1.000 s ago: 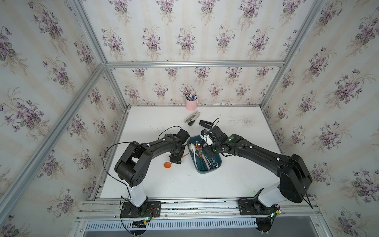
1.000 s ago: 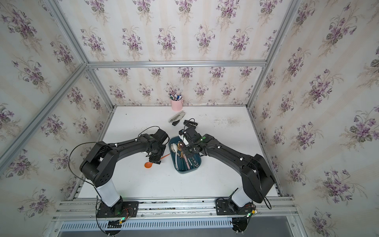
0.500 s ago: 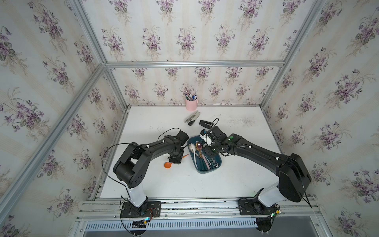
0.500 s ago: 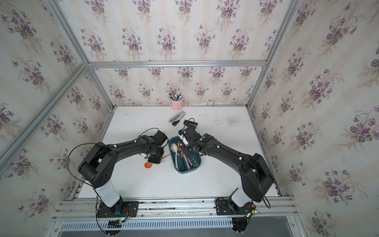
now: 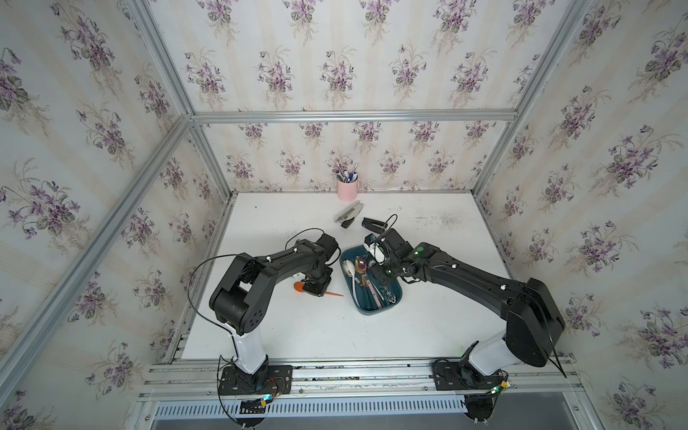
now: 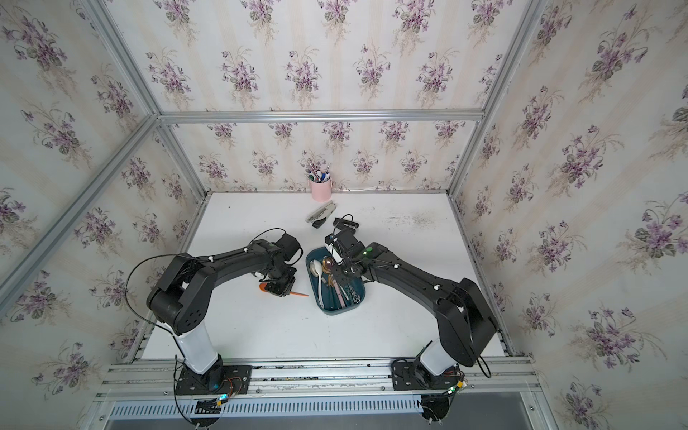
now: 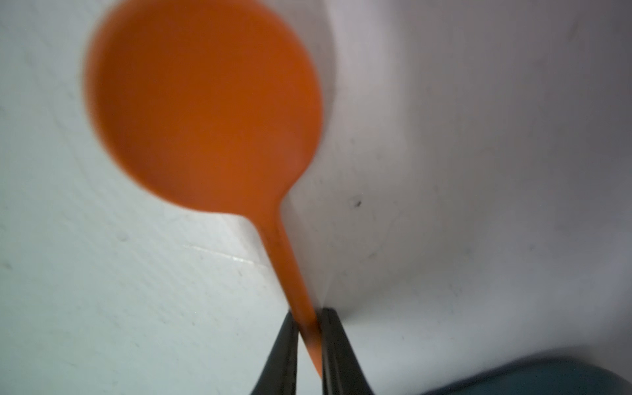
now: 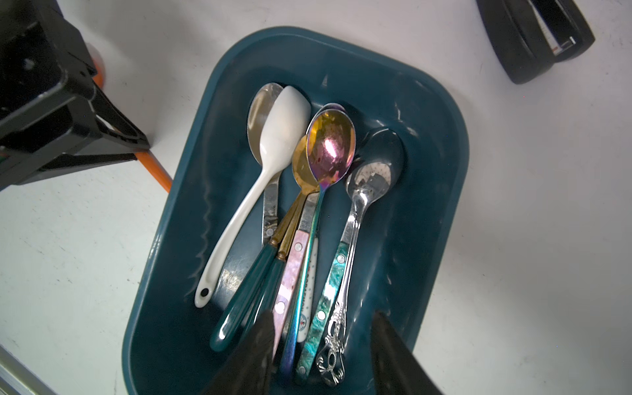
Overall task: Put the spoon into the storage box
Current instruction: Pick up the spoon from the center of the board.
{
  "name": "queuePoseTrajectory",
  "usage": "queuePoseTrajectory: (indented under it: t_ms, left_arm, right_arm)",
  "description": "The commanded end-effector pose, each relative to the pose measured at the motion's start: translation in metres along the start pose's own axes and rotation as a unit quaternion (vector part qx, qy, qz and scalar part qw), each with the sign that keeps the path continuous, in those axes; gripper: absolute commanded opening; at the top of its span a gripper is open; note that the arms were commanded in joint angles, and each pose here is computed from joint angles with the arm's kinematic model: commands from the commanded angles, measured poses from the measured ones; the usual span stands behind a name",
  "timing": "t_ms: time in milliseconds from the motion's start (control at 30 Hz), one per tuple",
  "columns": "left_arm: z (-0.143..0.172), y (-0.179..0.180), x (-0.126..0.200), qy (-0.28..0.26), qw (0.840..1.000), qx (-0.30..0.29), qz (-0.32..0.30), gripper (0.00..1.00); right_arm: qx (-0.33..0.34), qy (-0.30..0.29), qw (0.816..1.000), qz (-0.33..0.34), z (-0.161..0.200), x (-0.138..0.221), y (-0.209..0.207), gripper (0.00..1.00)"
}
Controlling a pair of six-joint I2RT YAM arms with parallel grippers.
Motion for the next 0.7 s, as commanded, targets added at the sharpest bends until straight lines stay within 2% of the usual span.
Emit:
queuePoseTrajectory:
  t_ms: [0, 133, 300, 433, 667]
  left_arm:
    - [-0.009, -0.002, -0.006, -0.034, 0.997, -0.062, -0.017, 0.14]
    - [-0.006, -0.010, -0.008, -0.024, 0.994, -0.101, -0.032, 0.06]
    - [-0.002, -0.015, -0.009, -0.008, 0.989, -0.139, -0.045, 0.01]
    - [0.002, -0.019, -0.001, 0.005, 0.985, -0.170, -0.037, 0.00]
    - [0.007, -0.025, 0.034, 0.008, 0.976, -0.219, -0.007, 0.00]
  right_arm:
    - [-0.001, 0.005, 1.000, 0.007, -0.001, -0.001, -0.002, 0.48]
    - [-0.002, 0.006, 1.000, 0.009, -0.002, -0.002, -0.003, 0.48]
    - [-0.005, 0.008, 1.000, 0.011, -0.004, -0.004, -0.003, 0.48]
    - [-0.006, 0.006, 1.000, 0.021, -0.006, -0.003, -0.006, 0.48]
    - [-0.036, -0.007, 0.999, 0.013, -0.006, 0.001, -0.019, 0.48]
Point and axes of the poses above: each gripper's point midway between its finger pads, its own x axis back along the fingers, its own y axis along the line the jaws close on, z = x × y, the point moved 7 cm from there along x, back along the fingers, and after that the axes turned 15 degrees about x, right-handed, at the moved point
